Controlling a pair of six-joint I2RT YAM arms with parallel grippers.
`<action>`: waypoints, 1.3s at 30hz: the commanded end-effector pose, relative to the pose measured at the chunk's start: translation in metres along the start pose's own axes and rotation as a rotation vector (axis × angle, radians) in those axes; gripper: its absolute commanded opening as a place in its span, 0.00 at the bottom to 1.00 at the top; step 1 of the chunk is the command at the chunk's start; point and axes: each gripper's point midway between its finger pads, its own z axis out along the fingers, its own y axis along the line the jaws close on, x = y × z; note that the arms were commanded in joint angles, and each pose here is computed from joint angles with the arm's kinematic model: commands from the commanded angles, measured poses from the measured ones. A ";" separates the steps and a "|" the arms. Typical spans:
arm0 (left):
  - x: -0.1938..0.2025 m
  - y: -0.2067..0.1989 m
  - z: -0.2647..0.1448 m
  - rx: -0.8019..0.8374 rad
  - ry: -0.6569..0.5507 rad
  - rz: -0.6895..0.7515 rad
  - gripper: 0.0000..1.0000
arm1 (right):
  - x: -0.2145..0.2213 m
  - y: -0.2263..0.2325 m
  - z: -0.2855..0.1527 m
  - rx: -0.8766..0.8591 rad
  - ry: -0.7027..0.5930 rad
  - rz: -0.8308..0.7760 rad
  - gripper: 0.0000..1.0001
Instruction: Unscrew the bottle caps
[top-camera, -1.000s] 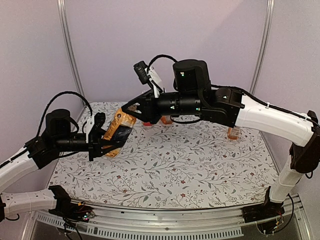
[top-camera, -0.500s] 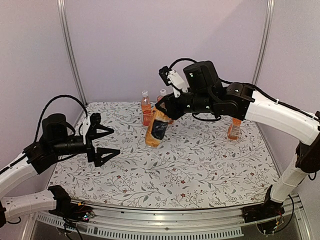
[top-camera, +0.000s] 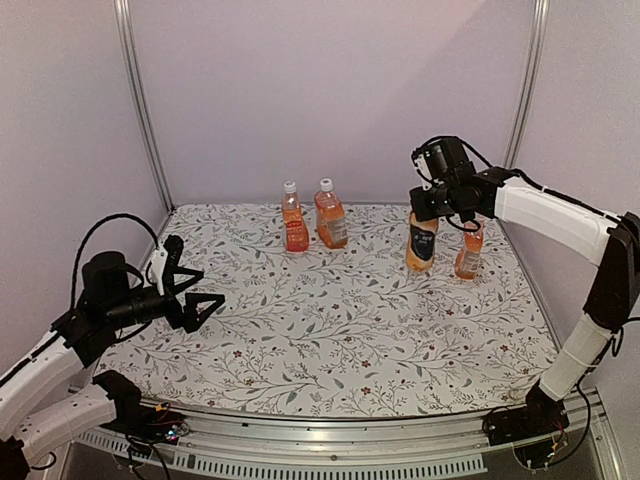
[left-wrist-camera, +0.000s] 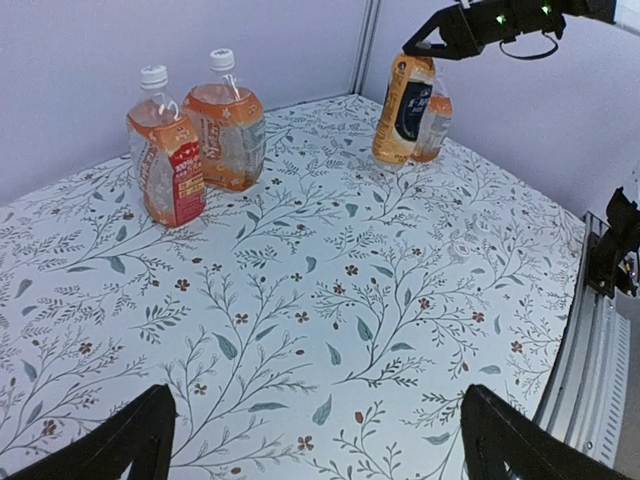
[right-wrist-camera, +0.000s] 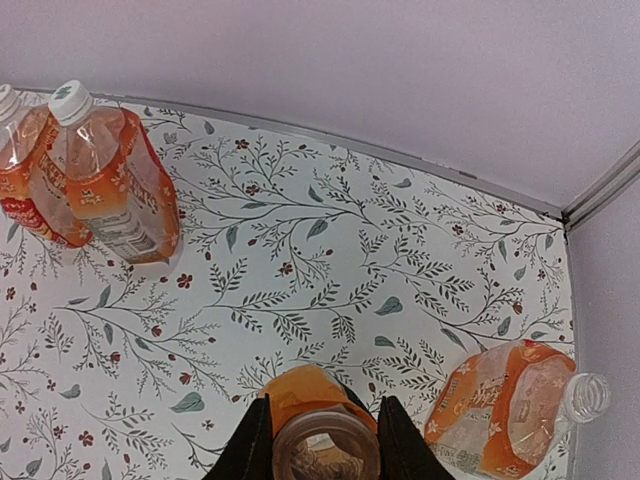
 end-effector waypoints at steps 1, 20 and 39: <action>-0.002 0.010 -0.005 -0.038 -0.032 -0.055 1.00 | -0.003 -0.014 0.028 -0.006 0.007 0.044 0.00; -0.004 0.010 -0.003 -0.027 -0.032 -0.052 1.00 | 0.028 -0.029 0.058 0.014 0.098 0.084 0.68; -0.007 0.014 -0.001 -0.034 -0.024 -0.061 1.00 | -0.079 0.026 0.048 -0.219 -0.044 0.044 0.90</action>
